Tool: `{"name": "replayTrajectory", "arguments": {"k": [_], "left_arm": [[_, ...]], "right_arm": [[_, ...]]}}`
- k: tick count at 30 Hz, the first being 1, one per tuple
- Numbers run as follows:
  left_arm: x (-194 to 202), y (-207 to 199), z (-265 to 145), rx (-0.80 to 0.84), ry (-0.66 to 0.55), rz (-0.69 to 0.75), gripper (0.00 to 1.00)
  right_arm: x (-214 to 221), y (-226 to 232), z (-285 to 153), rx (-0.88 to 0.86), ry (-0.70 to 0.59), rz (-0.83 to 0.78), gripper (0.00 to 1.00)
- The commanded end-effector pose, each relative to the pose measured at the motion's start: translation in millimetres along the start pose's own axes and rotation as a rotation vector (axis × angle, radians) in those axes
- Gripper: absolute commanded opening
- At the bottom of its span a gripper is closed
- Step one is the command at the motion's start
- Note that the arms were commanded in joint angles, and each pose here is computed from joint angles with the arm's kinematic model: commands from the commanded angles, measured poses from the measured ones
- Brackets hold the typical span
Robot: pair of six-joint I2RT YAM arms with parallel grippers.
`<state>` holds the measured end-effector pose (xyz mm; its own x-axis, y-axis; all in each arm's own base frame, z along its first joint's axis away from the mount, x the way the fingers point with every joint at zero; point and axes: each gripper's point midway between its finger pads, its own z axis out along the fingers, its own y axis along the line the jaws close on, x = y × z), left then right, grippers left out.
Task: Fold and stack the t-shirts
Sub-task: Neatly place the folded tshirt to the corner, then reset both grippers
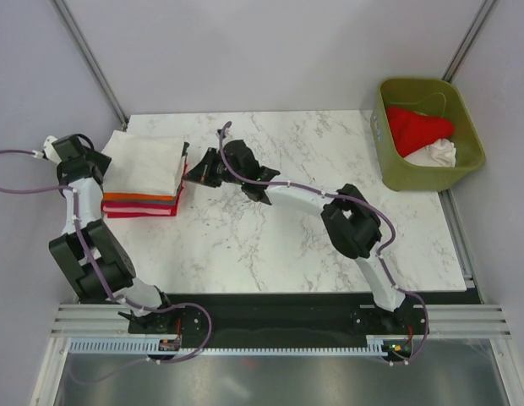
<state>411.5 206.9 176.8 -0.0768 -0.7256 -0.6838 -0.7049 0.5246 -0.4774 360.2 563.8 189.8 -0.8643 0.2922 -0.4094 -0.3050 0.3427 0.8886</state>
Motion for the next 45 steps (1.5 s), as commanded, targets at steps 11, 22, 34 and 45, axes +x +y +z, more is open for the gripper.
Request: {"name": "replayTrajectory", "arguments": {"k": [11,22,34,45], "left_arm": [[6.5,-136.6,-115.9,0.377,-0.08,0.118,0.55],[151.9,-180.6,-204.5,0.626,0.115,0.37,0.57],[295.6,-88.6,-243.5,0.855,0.336,0.583,0.62],[302.2,-54.0,-247.8,0.907,0.223,0.65,1.0]], "right_arm": [[-105.7,3.5,-135.7,0.136,-0.259,-0.265,0.05],[-95.2,-82.0,-298.4,0.586,-0.417,-0.497,0.1],[-40.0,-144.4,-410.0,0.761,-0.544,-0.544,0.55],[-18.6,-190.3,-451.2,0.894,-0.666,-0.425,0.98]]}}
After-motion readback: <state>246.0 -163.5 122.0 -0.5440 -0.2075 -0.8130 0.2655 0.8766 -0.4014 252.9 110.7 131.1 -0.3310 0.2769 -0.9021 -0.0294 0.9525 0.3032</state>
